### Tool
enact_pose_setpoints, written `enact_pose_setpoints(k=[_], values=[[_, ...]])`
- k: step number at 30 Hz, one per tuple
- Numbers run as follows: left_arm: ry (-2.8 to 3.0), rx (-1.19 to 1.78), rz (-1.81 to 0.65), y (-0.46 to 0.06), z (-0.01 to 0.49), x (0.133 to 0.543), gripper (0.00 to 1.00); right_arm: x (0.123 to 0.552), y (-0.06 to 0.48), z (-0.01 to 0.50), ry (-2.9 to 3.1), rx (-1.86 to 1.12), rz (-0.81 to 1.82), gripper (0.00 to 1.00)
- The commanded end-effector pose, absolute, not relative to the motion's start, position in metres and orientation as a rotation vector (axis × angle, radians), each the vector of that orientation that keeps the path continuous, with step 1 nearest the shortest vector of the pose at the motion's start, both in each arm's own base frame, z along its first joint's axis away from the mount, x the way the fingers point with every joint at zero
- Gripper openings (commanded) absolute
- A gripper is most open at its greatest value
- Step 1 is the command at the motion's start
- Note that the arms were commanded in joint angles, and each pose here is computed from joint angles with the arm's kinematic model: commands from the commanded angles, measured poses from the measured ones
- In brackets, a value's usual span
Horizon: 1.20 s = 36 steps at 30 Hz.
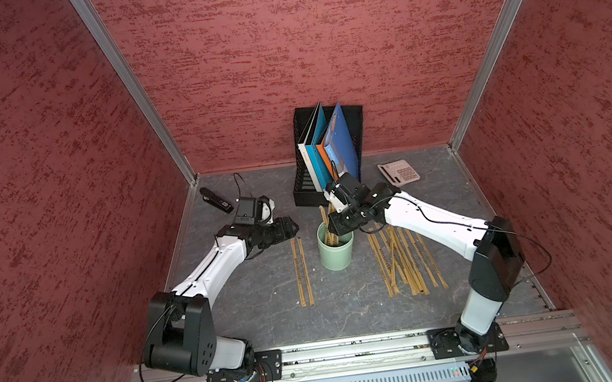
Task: Take the straws out of the storage container
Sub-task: Pick up the straw from the container.
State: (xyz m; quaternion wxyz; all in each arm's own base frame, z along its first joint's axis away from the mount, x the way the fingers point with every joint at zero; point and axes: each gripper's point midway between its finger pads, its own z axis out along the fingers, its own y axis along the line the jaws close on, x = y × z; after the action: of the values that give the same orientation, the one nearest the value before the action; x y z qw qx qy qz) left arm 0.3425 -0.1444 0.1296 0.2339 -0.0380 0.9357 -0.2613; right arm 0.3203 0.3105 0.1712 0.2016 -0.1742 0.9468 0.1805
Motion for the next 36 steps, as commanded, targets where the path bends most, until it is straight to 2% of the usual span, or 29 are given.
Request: enact_pose_setpoints(k=[1, 15, 24, 36], values=[[2.573, -0.092, -0.712, -0.144, 0.128, 0.340, 0.85, 0.324, 0.308, 0.176, 2.640, -0.467, 0.465, 0.31], [2.577, -0.076, -0.699, -0.143, 0.129, 0.339, 0.84, 0.331, 0.312, 0.167, 2.654, -0.481, 0.440, 0.27], [2.582, -0.069, -0.695, -0.143, 0.128, 0.339, 0.85, 0.333, 0.315, 0.167, 2.652, -0.485, 0.448, 0.15], [2.583, -0.060, -0.680, -0.141, 0.130, 0.339, 0.84, 0.336, 0.320, 0.161, 2.662, -0.504, 0.445, 0.13]])
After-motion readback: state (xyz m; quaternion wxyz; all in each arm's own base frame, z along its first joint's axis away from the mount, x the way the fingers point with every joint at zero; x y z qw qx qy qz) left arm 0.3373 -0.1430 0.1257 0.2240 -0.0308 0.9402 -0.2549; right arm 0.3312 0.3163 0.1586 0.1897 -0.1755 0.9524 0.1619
